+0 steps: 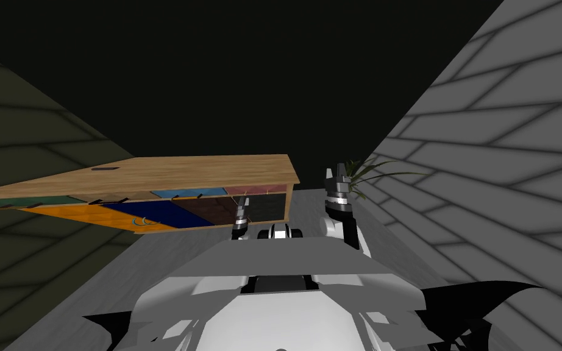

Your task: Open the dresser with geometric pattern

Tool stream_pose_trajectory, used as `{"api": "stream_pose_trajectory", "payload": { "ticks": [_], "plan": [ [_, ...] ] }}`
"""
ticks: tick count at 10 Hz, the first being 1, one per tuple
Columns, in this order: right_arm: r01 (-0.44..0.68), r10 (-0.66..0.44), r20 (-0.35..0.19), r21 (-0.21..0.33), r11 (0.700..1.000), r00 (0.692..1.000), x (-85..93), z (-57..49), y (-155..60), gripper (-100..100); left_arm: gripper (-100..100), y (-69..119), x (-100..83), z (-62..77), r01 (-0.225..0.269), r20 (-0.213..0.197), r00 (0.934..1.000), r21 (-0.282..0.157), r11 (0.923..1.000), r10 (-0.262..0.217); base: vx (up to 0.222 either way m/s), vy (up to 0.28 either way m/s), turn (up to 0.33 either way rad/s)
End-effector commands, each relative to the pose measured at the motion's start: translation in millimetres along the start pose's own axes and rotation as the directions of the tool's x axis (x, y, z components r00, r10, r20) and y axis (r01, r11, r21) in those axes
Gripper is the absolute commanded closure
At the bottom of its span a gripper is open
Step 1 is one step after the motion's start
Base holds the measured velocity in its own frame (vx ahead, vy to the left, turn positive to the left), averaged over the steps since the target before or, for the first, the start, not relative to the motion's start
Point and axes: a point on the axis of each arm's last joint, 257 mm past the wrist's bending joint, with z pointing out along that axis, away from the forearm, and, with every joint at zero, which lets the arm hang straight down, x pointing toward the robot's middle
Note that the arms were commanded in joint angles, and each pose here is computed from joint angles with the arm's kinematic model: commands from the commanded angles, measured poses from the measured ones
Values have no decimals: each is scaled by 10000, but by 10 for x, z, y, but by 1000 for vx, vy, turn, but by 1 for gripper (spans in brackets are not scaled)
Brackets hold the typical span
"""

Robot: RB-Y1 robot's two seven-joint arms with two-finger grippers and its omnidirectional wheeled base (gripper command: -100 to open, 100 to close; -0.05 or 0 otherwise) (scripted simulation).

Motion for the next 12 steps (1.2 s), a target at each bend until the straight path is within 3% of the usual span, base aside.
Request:
{"api": "stream_pose_trajectory", "payload": {
  "ticks": [1,3,4,5,8,9,10,12],
  "plan": [
    [0,0,0,0,10000,10000,0,0,0,0,-100,12,5,183,12,-27,10000,-27,10000,-12,-16,-9,10],
    [0,0,0,0,10000,10000,0,0,0,0,-100,3,3,340,19,-54,10000,-24,10000,-19,-15,-9,13],
    [0,0,0,0,10000,10000,0,0,0,0,-100,12,1,288,16,-46,10000,-11,10000,-16,-6,-4,2],
    [0,0,0,0,10000,10000,0,0,0,0,100,13,6,144,10,-21,10000,-27,10000,-10,10,6,-23],
    [0,0,0,0,10000,10000,0,0,0,0,100,14,10,-53,3,14,10000,-30,10000,-3,13,12,-14],
    [1,-1,0,0,10000,10000,0,0,0,0,100,29,13,-5,7,7,10000,-59,10000,-6,7,5,-1],
    [0,0,0,0,10000,10000,0,0,0,0,-100,35,-53,36,-213,-222,9995,-84,9997,211,-11,0,6],
    [0,0,0,0,10000,10000,0,0,0,0,-100,65,-104,143,-386,-443,9983,-204,9990,377,-43,-10,10]
  ]
}}
